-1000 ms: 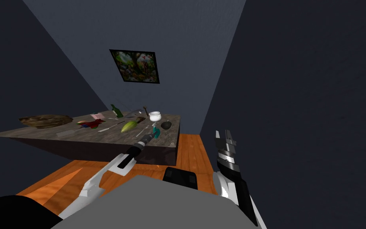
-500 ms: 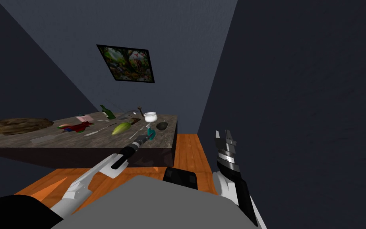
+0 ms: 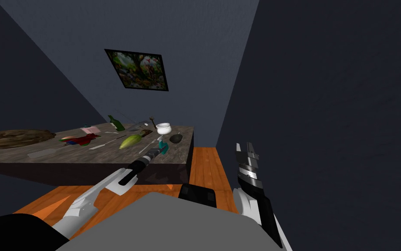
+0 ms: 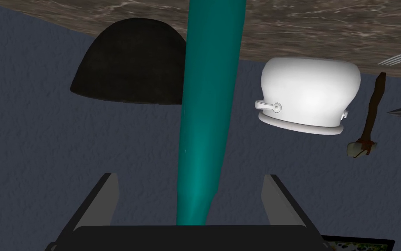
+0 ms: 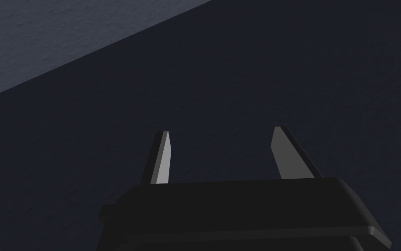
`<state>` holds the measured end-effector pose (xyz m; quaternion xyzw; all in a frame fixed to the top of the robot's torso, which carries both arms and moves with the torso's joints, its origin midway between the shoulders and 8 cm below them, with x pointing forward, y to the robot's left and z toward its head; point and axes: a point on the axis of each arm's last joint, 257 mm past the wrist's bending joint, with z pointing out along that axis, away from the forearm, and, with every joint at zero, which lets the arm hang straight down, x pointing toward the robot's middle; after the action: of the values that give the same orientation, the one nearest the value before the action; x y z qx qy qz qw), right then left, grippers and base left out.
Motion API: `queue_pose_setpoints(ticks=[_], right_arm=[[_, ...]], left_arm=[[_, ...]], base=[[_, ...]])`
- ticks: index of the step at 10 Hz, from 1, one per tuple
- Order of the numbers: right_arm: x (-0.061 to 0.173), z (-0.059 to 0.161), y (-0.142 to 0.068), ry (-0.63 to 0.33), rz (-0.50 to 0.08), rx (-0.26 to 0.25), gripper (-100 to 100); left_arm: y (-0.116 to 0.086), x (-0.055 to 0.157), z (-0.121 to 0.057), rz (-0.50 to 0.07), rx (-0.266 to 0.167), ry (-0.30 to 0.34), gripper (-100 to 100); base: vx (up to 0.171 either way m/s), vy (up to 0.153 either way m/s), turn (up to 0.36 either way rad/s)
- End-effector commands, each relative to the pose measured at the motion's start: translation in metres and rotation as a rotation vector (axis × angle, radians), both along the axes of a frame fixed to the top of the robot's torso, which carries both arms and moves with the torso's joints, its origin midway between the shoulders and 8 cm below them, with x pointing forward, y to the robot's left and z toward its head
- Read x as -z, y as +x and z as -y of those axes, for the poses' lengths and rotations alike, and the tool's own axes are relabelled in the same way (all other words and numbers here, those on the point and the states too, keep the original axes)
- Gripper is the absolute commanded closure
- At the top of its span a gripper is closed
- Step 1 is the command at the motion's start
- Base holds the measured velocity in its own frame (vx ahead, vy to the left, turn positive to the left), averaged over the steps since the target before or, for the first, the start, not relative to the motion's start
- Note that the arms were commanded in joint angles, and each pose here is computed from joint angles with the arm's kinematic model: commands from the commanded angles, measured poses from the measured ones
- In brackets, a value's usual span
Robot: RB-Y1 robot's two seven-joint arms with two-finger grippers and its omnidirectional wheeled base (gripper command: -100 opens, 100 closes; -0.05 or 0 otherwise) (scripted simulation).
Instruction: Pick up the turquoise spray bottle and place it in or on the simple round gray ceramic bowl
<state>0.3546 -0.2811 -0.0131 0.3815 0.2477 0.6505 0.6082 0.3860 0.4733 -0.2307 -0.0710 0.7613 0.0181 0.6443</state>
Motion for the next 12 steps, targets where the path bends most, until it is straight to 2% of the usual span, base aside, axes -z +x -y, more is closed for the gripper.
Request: queue_pose_setpoints(ticks=[1,2,3,4,8,9,10,12], right_arm=[[0.0,0.0,0.0,0.0,0.0,0.0,0],[0.0,0.0,0.0,0.0,0.0,0.0,0],[0.0,0.0,0.0,0.0,0.0,0.0,0],[0.0,0.0,0.0,0.0,0.0,0.0,0],[0.0,0.0,0.0,0.0,0.0,0.0,0],[0.0,0.0,0.0,0.0,0.0,0.0,0],[0.0,0.0,0.0,0.0,0.0,0.0,0],[0.0,0.0,0.0,0.0,0.0,0.0,0]], left_arm=[[-0.001,-0.001,-0.012,0.002,0.004,-0.002,-100],[-0.002,-0.001,-0.019,0.002,0.004,-0.002,-100],[-0.002,0.0,-0.015,0.001,0.002,-0.001,-100],[-0.002,0.0,-0.015,0.002,0.004,-0.003,100],[-0.002,-0.001,-0.015,0.002,0.004,0.0,100],[-0.002,0.0,-0.015,0.002,0.004,0.0,0],[0.0,-0.001,-0.004,0.002,0.003,-0.002,100],[0.001,-0.001,0.007,0.002,0.001,-0.002,100]], base=[[0.075,-0.069,0.01],[0.023,-0.045,0.094],[0.007,-0.018,0.019],[0.0,0.0,0.0],[0.0,0.0,0.0],[0.0,0.0,0.0],[-0.027,0.036,-0.078],[-0.036,0.058,-0.036]])
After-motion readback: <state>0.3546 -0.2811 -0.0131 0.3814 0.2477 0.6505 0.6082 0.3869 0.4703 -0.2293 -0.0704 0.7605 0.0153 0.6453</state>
